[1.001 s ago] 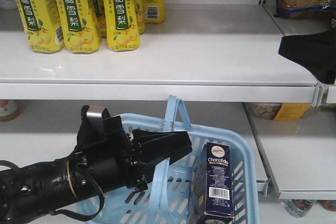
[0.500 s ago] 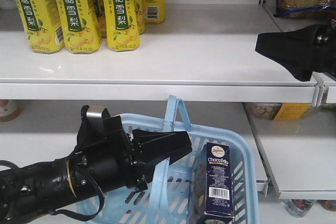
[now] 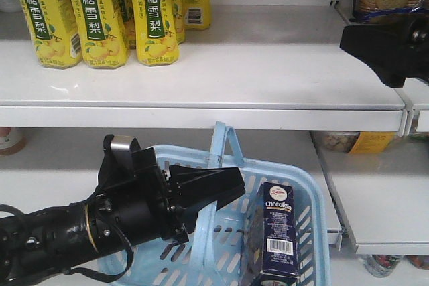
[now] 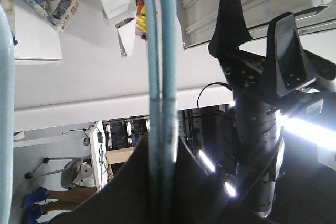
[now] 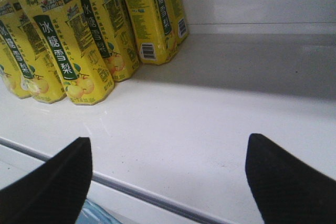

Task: Left arm holds basket, right arm returns cookies
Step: 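Reach the right gripper down into the basket toward the cookie box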

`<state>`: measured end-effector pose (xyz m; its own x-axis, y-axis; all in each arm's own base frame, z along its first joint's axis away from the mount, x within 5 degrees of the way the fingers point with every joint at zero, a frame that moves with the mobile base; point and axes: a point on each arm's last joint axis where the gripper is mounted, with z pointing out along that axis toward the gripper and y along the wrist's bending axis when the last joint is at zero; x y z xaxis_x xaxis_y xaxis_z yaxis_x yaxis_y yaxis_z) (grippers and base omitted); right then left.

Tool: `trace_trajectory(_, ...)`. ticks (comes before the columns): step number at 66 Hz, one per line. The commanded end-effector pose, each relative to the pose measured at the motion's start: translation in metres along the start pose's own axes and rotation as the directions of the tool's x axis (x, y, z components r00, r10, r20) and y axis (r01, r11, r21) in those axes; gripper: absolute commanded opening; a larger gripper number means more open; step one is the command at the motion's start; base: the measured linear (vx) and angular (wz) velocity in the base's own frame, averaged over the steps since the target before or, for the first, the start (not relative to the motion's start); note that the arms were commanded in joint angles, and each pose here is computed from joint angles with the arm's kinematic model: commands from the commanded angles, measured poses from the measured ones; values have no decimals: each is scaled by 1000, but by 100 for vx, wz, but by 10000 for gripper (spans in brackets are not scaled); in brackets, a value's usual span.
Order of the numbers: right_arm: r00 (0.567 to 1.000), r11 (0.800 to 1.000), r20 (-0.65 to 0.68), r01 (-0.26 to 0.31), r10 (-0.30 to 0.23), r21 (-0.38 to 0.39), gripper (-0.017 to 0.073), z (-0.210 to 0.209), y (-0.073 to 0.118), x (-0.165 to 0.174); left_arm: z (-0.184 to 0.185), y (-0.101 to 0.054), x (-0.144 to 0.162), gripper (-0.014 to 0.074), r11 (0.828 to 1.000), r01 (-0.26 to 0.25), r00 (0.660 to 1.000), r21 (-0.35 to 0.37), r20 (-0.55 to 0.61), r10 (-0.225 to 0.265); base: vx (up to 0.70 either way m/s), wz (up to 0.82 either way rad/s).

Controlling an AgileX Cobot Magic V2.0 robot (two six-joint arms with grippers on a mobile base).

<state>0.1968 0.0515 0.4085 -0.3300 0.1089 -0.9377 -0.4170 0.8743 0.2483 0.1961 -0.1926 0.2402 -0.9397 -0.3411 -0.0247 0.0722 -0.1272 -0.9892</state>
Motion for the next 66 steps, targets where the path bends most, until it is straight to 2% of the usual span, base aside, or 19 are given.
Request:
trace_trajectory(1,998,1000,71,-2,0,29,548,-1,-2,-12,-4,-40,-15,-3,953,-24,994,302,113,-10,0,0)
trace_trajectory(10,1000,1000,10,12,-12,21,548,11,-2,-5,-4,-40,-15,-3,953,-24,994,302,113,-10,0,0)
trace_trajectory(28,994,994,-92,47,-56,-94,548,26,32,10,-4,-40,-15,-3,953,-24,994,302,113,-10,0,0)
trace_trajectory(34,988,992,-137,56,-71,-110,548,27,40,16,-4,-40,-15,-3,953,-24,994,302,113,-10,0,0)
trace_trajectory(49,954,990,-298,2,-43,-138,548,18,53,31,-4,-40,-15,-3,953,-24,994,302,113,-10,0,0)
trace_trajectory(66,925,982,-367,-151,101,-111,548,-2,59,34,-4,-40,-15,-3,953,-24,994,302,113,-10,0,0)
